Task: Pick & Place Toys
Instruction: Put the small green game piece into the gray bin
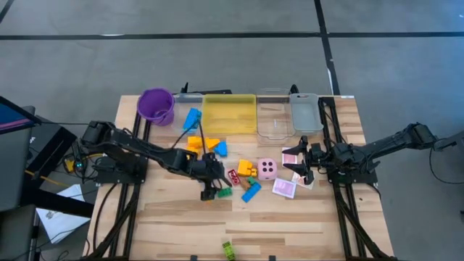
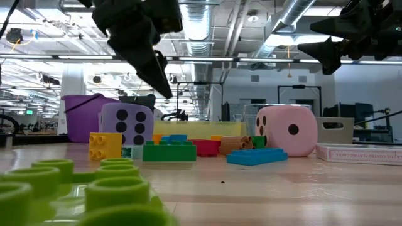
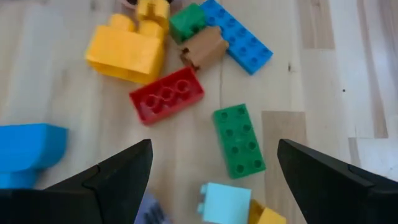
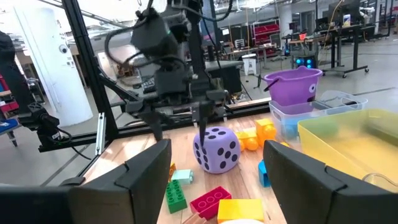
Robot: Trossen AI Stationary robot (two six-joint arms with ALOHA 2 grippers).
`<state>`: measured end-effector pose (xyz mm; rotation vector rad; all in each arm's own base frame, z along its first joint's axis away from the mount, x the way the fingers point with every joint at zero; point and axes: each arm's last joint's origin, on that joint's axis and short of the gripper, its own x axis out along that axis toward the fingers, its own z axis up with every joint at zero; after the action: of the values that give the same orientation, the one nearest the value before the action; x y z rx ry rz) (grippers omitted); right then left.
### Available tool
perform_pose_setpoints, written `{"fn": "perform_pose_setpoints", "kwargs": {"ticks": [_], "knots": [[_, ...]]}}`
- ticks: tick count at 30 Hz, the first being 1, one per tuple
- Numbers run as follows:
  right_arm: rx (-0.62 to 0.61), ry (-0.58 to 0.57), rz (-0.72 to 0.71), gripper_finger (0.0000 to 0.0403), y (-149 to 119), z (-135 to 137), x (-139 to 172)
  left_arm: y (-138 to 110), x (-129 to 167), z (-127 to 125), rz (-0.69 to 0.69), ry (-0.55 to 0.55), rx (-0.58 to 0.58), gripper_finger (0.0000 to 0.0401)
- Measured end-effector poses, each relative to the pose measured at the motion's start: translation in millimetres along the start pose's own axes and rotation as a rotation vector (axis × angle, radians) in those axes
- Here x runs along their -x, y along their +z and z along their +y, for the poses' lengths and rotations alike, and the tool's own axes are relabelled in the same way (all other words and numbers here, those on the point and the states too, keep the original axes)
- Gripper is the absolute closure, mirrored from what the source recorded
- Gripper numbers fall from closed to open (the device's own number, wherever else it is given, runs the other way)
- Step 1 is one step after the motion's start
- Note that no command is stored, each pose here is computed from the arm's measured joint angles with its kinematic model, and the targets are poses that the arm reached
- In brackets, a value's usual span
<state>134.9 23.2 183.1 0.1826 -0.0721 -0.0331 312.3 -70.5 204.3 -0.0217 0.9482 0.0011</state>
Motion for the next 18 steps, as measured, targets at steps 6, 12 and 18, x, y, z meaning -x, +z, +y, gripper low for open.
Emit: {"fn": "perform_pose_setpoints", "kwargs": {"ticks": [6,12,18], "knots": [[0.0,-0.003,-0.001,0.0154,0,0,0,0,-22,-16,0.048,-0.019,-0.021,0.0064],[0.0,-0.003,0.003,0.0154,0,0,0,-2,-37,-20,0.088,-0.008,0.068,0.0064],[0.001,-0.005,0.014,0.0154,-2,0,0,-7,-48,-20,0.118,0.02,0.122,0.0064]]}}
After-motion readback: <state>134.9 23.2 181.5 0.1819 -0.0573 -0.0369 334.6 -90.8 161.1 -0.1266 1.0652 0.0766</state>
